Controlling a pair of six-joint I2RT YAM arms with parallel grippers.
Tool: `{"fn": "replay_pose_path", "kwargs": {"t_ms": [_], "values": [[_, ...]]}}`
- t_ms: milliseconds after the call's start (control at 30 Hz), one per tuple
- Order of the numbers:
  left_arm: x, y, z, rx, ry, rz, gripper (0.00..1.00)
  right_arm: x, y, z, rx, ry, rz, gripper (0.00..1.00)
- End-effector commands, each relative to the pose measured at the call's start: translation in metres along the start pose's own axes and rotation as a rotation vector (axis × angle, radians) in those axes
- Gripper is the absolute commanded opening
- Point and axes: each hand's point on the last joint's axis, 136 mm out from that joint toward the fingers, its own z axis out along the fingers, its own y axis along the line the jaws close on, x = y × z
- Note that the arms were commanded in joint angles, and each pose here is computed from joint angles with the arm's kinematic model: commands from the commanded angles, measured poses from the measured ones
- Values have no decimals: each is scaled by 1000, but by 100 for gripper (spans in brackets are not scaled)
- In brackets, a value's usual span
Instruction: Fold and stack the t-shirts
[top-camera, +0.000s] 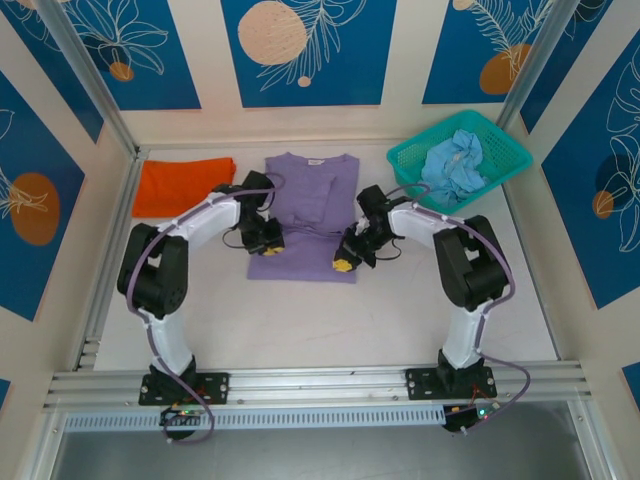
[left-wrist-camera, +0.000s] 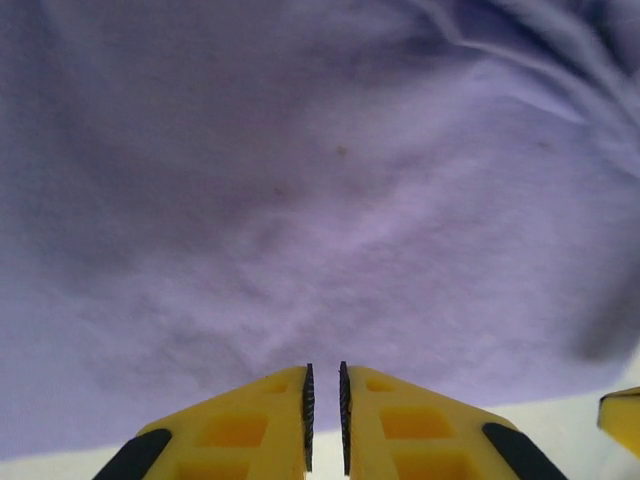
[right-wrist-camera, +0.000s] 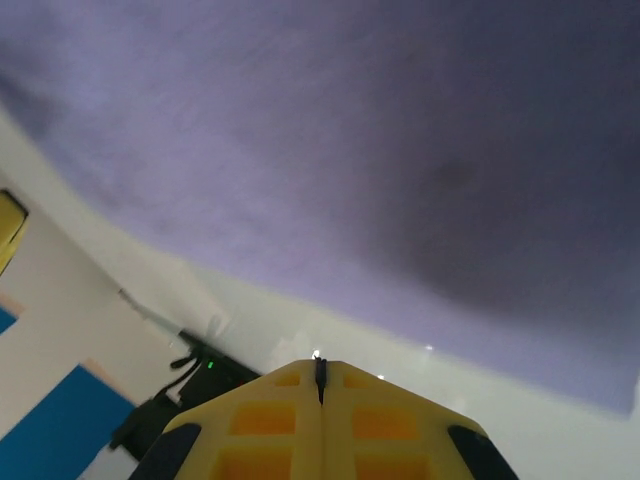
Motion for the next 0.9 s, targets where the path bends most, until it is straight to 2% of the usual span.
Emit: {"fn": "replay_pose_path", "kwargs": {"t_ms": [0, 200, 367, 533, 600, 767, 867], "values": [[-5, 25, 25, -69, -13, 48, 17, -18, -10, 15, 25, -59, 35, 0], [39, 61, 42, -122, 72, 20, 16, 1, -31, 34, 98, -4, 25, 0], [80, 80, 29, -122, 117, 4, 18, 38, -61, 41, 191, 59, -1, 0], [109, 91, 10, -120, 132, -5, 19, 63, -65, 40, 178, 70, -47, 0], [111, 90, 1, -117, 124, -4, 21, 67, -52, 34, 150, 56, -98, 5], [92, 68, -18, -79, 72, 23, 27, 54, -16, 13, 102, -26, -189, 30], [72, 48, -14, -23, 45, 36, 30, 34, -13, 12, 118, -42, -163, 31]]}}
